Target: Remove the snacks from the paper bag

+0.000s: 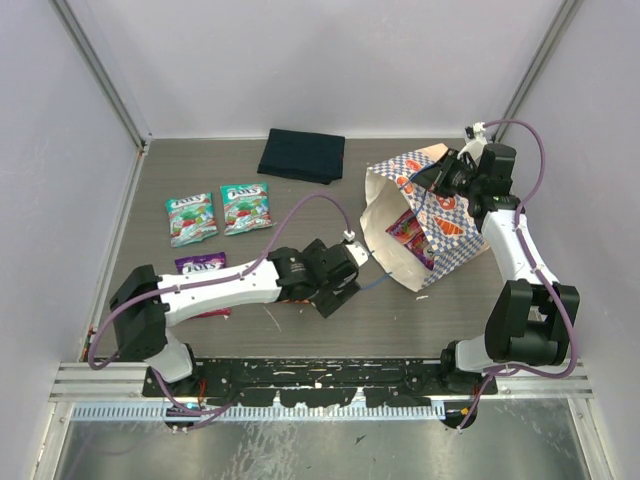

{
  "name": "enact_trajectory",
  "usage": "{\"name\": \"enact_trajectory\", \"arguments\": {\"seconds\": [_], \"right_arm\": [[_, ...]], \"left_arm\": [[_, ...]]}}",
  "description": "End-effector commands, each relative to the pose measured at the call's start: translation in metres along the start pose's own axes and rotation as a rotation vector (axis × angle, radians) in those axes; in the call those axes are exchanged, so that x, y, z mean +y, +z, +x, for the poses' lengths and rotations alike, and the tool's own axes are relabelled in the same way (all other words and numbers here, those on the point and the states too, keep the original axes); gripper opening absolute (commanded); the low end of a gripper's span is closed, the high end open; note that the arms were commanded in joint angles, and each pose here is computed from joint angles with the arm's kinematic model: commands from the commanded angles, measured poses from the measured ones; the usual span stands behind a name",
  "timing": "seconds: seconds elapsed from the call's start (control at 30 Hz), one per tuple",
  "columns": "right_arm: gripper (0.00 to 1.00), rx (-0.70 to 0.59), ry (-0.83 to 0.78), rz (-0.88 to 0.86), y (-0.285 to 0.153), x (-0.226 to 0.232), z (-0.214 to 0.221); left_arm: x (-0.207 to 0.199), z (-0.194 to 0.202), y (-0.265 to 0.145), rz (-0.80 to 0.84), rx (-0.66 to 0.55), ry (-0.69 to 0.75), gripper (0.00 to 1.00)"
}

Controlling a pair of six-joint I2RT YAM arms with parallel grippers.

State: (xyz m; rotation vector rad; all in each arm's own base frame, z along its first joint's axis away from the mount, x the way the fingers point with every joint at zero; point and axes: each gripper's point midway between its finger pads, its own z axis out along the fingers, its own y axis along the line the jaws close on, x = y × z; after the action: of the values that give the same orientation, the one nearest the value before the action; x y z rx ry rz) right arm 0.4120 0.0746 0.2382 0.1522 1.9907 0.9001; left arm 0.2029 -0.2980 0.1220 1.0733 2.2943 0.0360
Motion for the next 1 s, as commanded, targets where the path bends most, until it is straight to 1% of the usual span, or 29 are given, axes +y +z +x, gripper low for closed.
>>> {"name": "enact_trajectory", "arguments": {"seconds": [0.0, 0.03, 0.13, 0.27, 0.4, 0.53, 0.6, 0.77, 0.83, 0.97], "right_arm": [[0.01, -0.049, -0.055, -0.03, -0.002, 0.014, -0.015], [0.01, -0.05, -0.056, -0.031, -0.001, 0.014, -0.015], [0.01, -0.046, -0.054, -0.035, 0.001, 0.015, -0.014], [0.01, -0.043, -0.054, -0.037, 0.002, 0.016, -0.012], [0.01, -0.035, -0.051, -0.039, 0.003, 0.016, -0.008], [0.01, -0.024, -0.048, -0.034, 0.003, 0.012, -0.001], [0.01, -0.018, -0.044, -0.031, 0.004, 0.009, 0.002], [0.01, -0.006, -0.037, -0.035, 0.006, 0.006, 0.007], [0.01, -0.003, -0.035, -0.034, 0.007, 0.005, 0.008], [0.01, 0.002, -0.032, -0.035, 0.008, 0.003, 0.01]], "left_arm": [[-0.022, -0.036, -0.033, 0.218, -0.167, -0.097, 0.98], [-0.021, -0.042, -0.037, 0.251, -0.185, -0.138, 0.98], [0.002, -0.059, -0.04, 0.281, -0.229, -0.359, 0.98], [0.018, -0.075, -0.022, 0.28, -0.279, -0.725, 0.98], [0.024, -0.072, 0.008, 0.294, -0.318, -0.981, 0.99], [0.041, -0.048, 0.04, 0.258, -0.292, -1.198, 0.98], [0.048, -0.038, 0.051, 0.226, -0.286, -1.273, 0.97], [0.059, -0.009, 0.067, 0.106, -0.269, -1.324, 0.97], [0.06, 0.002, 0.072, 0.088, -0.245, -1.333, 0.98], [0.052, 0.032, 0.082, 0.089, -0.148, -1.327, 0.98]]}}
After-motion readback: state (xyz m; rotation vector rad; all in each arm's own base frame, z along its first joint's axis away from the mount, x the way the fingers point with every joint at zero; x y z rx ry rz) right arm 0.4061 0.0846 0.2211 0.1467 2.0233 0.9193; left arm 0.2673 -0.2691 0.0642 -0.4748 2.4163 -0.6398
